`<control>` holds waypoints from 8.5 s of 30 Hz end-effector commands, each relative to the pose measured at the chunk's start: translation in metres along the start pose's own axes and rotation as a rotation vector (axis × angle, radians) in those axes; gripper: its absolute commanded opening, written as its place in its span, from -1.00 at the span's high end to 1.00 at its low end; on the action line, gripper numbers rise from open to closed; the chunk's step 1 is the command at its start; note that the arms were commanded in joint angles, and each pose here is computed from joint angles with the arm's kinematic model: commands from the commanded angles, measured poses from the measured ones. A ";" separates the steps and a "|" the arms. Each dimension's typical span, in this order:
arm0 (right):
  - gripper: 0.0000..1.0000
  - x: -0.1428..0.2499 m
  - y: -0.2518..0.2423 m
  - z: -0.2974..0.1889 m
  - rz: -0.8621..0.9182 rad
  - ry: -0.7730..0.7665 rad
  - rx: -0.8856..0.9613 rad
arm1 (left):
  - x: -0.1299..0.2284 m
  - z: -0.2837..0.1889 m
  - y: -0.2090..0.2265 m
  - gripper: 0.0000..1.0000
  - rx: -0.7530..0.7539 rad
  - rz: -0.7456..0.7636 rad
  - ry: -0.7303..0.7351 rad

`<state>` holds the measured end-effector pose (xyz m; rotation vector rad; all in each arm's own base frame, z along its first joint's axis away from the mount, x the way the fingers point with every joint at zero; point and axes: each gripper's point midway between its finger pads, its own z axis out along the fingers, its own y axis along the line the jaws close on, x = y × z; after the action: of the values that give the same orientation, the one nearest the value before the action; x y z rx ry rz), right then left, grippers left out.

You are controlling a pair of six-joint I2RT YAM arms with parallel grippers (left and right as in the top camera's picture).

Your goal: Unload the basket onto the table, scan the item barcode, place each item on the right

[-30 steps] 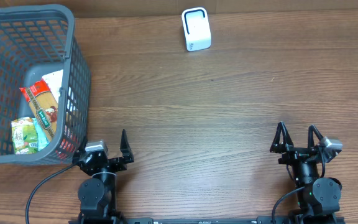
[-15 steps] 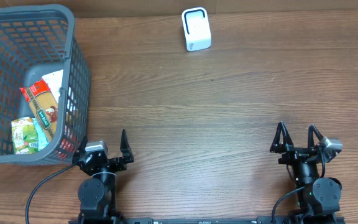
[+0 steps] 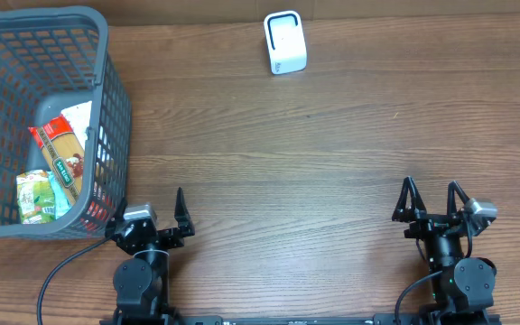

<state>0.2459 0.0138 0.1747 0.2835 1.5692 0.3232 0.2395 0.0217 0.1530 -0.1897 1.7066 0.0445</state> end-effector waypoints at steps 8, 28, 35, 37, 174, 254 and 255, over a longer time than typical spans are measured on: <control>-1.00 0.001 -0.001 0.000 -0.011 -0.005 0.001 | -0.002 -0.001 0.003 -0.99 -0.017 -0.016 -0.012; -1.00 0.001 -0.001 0.000 -0.011 -0.005 0.001 | -0.002 -0.001 0.003 -0.99 -0.017 -0.016 -0.012; -1.00 0.001 -0.001 0.000 -0.011 -0.006 0.001 | -0.002 -0.001 0.003 -1.00 -0.017 -0.016 -0.012; -1.00 0.001 -0.001 0.000 -0.011 -0.006 0.001 | -0.002 -0.001 0.003 -0.99 -0.017 -0.016 -0.012; -1.00 0.052 0.041 0.044 0.007 1.000 0.065 | -0.235 0.097 0.082 0.91 -0.222 -0.199 0.736; -1.00 0.052 0.041 0.044 0.007 1.000 0.065 | 0.027 0.184 0.148 -0.62 -0.403 -0.411 1.228; -1.00 0.052 0.041 0.044 0.007 1.000 0.065 | 0.036 0.185 0.146 -0.62 -0.399 -0.407 1.240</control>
<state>0.2814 0.0717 0.1308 0.2007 2.5971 0.4542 0.3926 0.2037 0.1033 -1.1056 2.7544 -0.0174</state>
